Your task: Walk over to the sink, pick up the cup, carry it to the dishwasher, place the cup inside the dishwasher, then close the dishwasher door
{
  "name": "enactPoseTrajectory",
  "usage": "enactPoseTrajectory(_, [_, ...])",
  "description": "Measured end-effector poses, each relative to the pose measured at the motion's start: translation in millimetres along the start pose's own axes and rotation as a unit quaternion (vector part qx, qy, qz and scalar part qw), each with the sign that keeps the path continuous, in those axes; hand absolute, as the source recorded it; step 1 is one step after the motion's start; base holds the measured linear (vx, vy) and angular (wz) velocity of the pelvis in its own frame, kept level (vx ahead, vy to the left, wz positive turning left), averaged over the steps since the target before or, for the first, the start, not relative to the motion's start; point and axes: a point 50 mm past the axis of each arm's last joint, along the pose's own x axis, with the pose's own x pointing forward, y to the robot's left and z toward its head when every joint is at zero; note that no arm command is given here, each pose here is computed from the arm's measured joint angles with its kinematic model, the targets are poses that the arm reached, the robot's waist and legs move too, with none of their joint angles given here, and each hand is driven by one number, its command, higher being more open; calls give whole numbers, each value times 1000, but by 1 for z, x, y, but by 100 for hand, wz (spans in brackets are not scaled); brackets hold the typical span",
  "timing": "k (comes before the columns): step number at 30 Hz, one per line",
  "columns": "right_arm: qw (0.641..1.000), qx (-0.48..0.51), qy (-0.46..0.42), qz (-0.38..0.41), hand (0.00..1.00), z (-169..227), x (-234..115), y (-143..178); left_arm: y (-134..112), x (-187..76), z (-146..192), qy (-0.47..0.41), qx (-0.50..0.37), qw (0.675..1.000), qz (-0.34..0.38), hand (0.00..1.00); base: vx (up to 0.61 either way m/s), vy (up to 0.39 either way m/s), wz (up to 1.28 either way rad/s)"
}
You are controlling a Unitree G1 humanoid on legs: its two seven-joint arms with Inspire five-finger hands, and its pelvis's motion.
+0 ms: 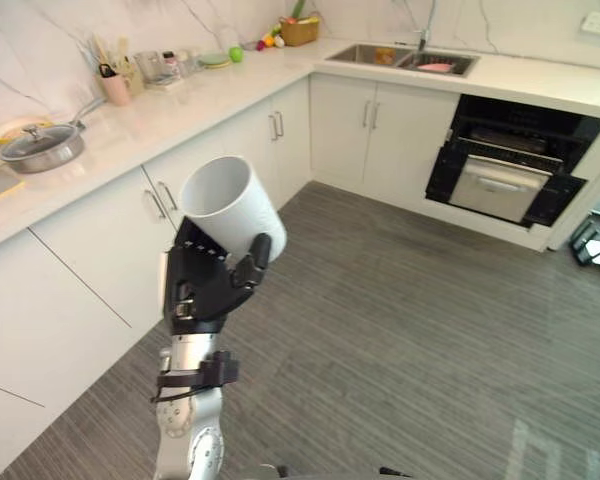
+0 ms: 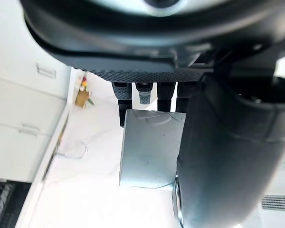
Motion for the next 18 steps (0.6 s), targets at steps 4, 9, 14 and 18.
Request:
enactPoseTrajectory(4, [999, 6, -32, 28, 100, 10, 3, 20, -1, 3, 1, 5, 34, 999, -14, 0, 349, 105, 11])
enactPoseTrajectory(9, [997, 14, -58, 47, 100, 26, 5, 38, -9, 13, -4, 18, 27, 999, -17, 0, 508, -42, 17])
enactPoseTrajectory(14, [999, 1, -47, 7, 100, 21, 2, 28, -21, 15, -9, 22, -1, 999, -29, 0, 517, -131, -8])
enactPoseTrajectory(18, [999, -4, -48, 2, 100, 22, 2, 29, -30, 19, -8, 10, -10, 999, -49, 0, 140, -136, -13])
